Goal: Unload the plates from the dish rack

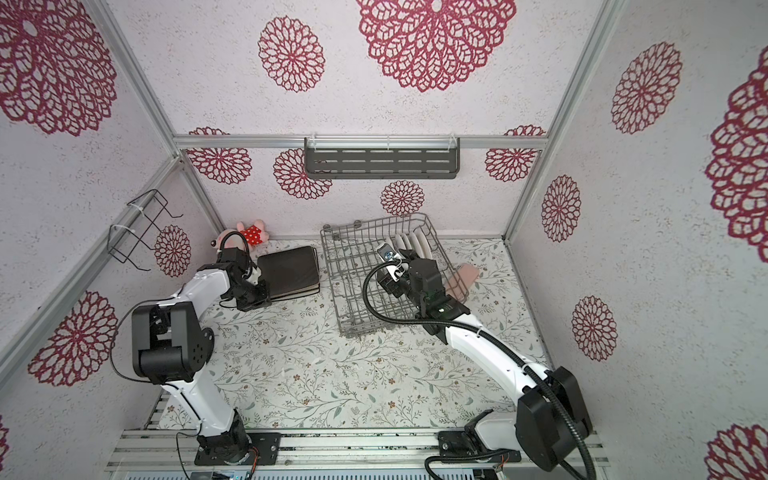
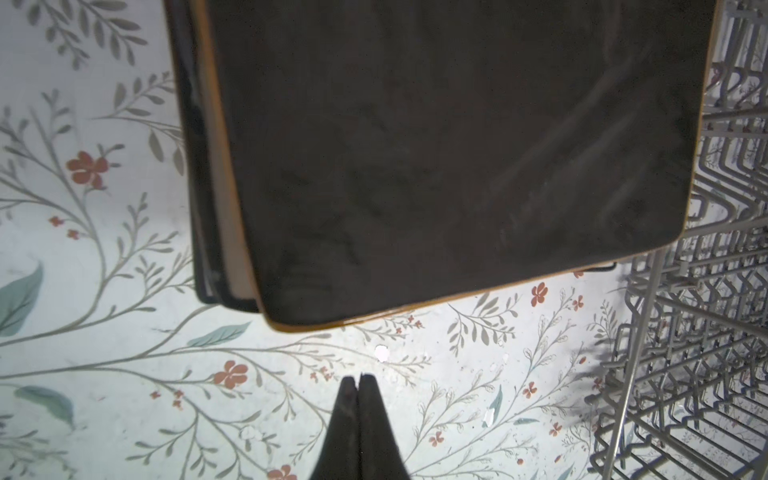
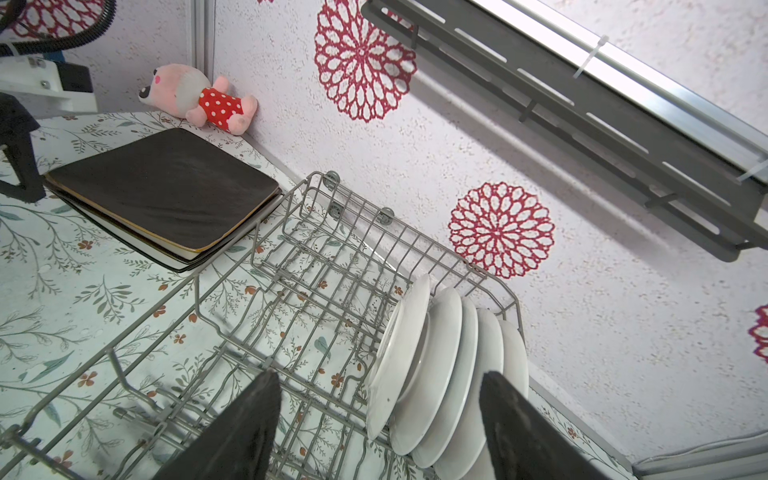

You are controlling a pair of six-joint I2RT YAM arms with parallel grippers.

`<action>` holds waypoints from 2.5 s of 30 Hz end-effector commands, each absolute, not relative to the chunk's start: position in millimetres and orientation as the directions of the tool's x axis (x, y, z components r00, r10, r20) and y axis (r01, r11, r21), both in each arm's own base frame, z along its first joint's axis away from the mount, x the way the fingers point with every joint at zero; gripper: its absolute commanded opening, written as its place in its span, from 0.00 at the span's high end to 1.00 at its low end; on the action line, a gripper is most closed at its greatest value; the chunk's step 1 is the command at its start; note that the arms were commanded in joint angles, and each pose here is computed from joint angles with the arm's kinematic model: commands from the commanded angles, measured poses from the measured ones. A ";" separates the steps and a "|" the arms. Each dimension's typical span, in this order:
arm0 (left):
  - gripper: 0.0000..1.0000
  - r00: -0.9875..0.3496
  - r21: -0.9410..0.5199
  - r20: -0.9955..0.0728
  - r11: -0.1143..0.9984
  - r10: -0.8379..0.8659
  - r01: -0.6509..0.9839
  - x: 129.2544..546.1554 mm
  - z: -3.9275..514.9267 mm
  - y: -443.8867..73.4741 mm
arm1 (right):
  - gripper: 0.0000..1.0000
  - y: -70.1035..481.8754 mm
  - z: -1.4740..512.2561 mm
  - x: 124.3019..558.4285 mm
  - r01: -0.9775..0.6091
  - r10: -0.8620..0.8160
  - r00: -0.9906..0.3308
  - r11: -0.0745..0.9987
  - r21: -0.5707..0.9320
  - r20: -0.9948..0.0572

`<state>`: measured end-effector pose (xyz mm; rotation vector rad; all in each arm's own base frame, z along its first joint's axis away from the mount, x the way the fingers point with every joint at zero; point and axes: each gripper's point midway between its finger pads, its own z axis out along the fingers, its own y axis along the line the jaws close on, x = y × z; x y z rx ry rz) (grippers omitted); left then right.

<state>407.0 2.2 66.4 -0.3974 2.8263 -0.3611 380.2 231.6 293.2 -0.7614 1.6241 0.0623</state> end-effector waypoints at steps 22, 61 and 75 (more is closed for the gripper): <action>1.00 -0.907 -0.249 -0.252 0.929 -0.336 -0.275 420.3 63.7 24.5 | 0.21 228.5 299.7 383.9 -0.479 -0.400 0.008 0.803 -0.354 -0.917; 1.00 -0.861 -0.282 -0.300 0.901 -0.410 -0.331 435.1 70.7 43.4 | 0.20 230.0 289.7 385.2 -0.488 -0.408 -0.010 0.799 -0.351 -0.913; 1.00 -0.867 -0.293 -0.280 0.897 -0.411 -0.331 427.2 70.6 38.6 | 0.19 227.1 291.7 386.6 -0.476 -0.414 -0.013 0.803 -0.359 -0.910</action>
